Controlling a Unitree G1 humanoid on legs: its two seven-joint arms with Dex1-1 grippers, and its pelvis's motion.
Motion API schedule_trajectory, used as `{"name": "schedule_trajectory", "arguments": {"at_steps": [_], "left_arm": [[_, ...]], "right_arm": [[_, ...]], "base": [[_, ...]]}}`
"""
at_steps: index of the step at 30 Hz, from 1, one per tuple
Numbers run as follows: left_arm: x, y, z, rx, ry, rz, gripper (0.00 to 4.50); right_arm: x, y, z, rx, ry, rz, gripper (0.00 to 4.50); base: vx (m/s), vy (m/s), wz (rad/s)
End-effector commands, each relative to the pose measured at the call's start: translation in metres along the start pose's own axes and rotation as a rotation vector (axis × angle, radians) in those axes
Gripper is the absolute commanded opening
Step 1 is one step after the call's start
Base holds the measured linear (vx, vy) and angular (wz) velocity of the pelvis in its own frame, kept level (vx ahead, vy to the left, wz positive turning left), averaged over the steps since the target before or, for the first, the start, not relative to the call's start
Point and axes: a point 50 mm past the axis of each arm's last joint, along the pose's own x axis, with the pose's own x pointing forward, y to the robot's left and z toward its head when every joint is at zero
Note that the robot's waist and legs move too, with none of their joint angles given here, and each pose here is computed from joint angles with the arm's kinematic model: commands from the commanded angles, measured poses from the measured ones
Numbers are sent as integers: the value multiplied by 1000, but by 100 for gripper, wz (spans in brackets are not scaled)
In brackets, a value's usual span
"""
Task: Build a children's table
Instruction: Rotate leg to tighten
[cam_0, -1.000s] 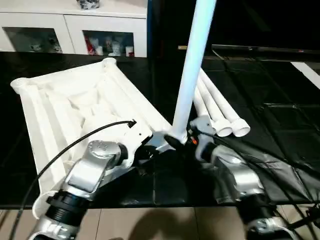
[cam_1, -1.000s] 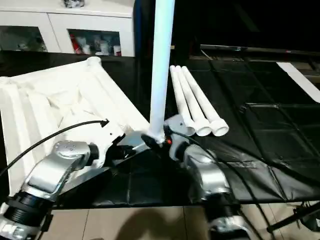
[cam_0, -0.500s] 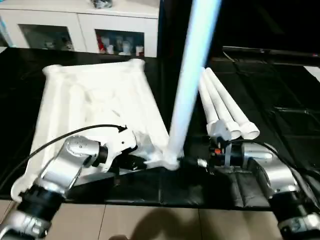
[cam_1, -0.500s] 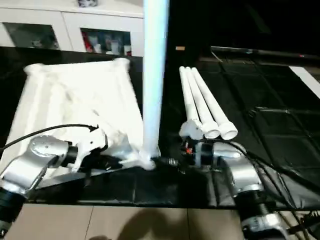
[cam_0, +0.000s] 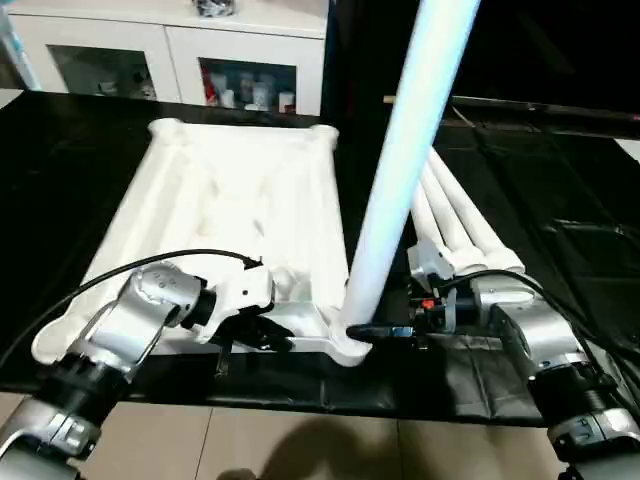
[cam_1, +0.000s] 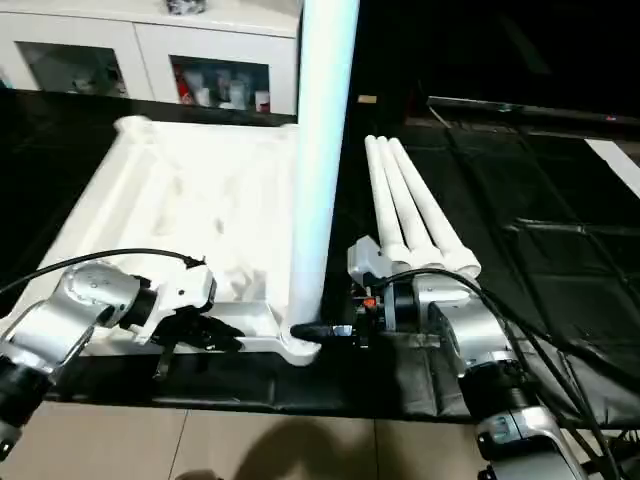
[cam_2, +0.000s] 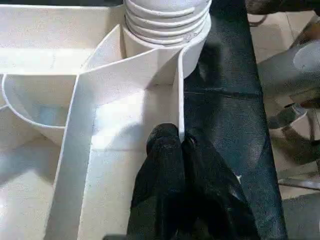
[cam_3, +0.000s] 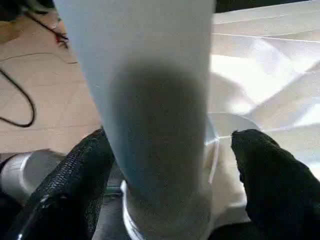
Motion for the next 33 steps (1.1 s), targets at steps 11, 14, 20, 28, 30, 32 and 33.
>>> {"name": "schedule_trajectory", "arguments": {"at_steps": [11, 14, 20, 28, 30, 32, 33], "left_arm": [[6, 2, -3, 28, 35, -71, 0], [6, 3, -3, 28, 34, -69, 0], [5, 6, -3, 27, 31, -58, 0], [6, 12, -1, -36, -30, 10, 0], [5, 16, 3, -75, -71, 66, 0], [5, 20, 7, -121, -120, 140, 0], [6, 23, 12, -157, -156, 194, 0]], "right_arm": [[0, 4, 0, 27, 4, 92, 266], [0, 4, 0, 32, 4, 96, 236], [1, 5, -2, 41, 5, 105, 207], [5, 9, -5, 62, -34, 72, 201], [10, 9, -7, 78, -72, 15, 201], [15, 7, -10, 100, -95, -79, 201], [20, 7, -13, 109, -110, -147, 201]], "base": [[0, 0, 0], [0, 0, 0], [0, 0, 0], [0, 0, 0], [0, 0, 0], [0, 0, 0], [0, 0, 0]]}}
